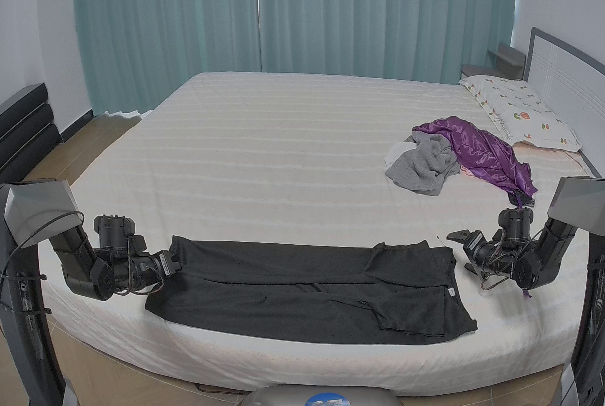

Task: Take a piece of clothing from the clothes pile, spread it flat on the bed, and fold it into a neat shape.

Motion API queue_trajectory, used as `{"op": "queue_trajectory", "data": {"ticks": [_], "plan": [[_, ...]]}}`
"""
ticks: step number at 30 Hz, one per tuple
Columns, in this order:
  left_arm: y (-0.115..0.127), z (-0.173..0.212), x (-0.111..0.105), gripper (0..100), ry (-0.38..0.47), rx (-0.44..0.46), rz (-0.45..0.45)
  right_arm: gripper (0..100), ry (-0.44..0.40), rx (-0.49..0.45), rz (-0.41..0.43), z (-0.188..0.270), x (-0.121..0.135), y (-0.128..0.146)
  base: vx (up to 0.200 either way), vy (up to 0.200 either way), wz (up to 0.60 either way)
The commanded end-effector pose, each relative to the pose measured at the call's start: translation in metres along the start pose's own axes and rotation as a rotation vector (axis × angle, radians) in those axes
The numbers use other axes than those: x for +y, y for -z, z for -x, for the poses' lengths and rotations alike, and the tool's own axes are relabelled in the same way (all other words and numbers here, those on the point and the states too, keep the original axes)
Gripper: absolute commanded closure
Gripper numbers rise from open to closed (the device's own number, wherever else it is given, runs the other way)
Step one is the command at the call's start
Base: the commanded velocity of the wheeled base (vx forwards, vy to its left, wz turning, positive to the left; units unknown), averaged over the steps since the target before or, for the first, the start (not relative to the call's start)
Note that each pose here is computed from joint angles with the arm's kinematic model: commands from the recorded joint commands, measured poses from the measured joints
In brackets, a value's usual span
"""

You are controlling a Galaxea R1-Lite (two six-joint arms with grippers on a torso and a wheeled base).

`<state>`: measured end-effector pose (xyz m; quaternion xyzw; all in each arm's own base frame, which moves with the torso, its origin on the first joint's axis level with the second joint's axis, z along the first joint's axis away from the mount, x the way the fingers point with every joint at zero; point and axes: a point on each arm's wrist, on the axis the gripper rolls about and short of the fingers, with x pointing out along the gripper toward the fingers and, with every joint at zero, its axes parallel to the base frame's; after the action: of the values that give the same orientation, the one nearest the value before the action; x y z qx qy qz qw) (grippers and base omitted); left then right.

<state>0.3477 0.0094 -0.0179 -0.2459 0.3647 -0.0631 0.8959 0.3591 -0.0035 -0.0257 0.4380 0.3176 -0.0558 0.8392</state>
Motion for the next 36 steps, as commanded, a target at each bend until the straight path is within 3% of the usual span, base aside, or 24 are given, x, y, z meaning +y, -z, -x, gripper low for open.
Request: {"op": "queue_trajectory", "data": {"ticks": [1,4,22,25,36], "plan": [[0.000,-0.001,0.001,100,-0.001,0.001,0.002,0,-0.003,-0.001,-0.006,0.000,0.001,0.000,-0.200,0.000,0.00],[0.000,-0.001,0.001,100,-0.001,0.000,0.003,0,-0.003,-0.003,-0.009,0.001,0.001,-0.001,-0.200,0.000,0.00],[-0.016,-0.010,-0.017,100,0.053,-0.051,0.095,0,-0.019,-0.018,-0.055,0.001,0.004,-0.006,0.000,0.000,0.00],[-0.015,-0.008,-0.019,100,0.055,-0.048,0.106,0,-0.019,-0.018,-0.057,0.001,0.004,-0.006,0.000,-0.200,0.00],[-0.021,0.009,-0.060,100,0.084,-0.110,0.116,0,-0.023,-0.022,-0.061,0.002,0.005,-0.007,0.000,-0.200,0.00]]}}
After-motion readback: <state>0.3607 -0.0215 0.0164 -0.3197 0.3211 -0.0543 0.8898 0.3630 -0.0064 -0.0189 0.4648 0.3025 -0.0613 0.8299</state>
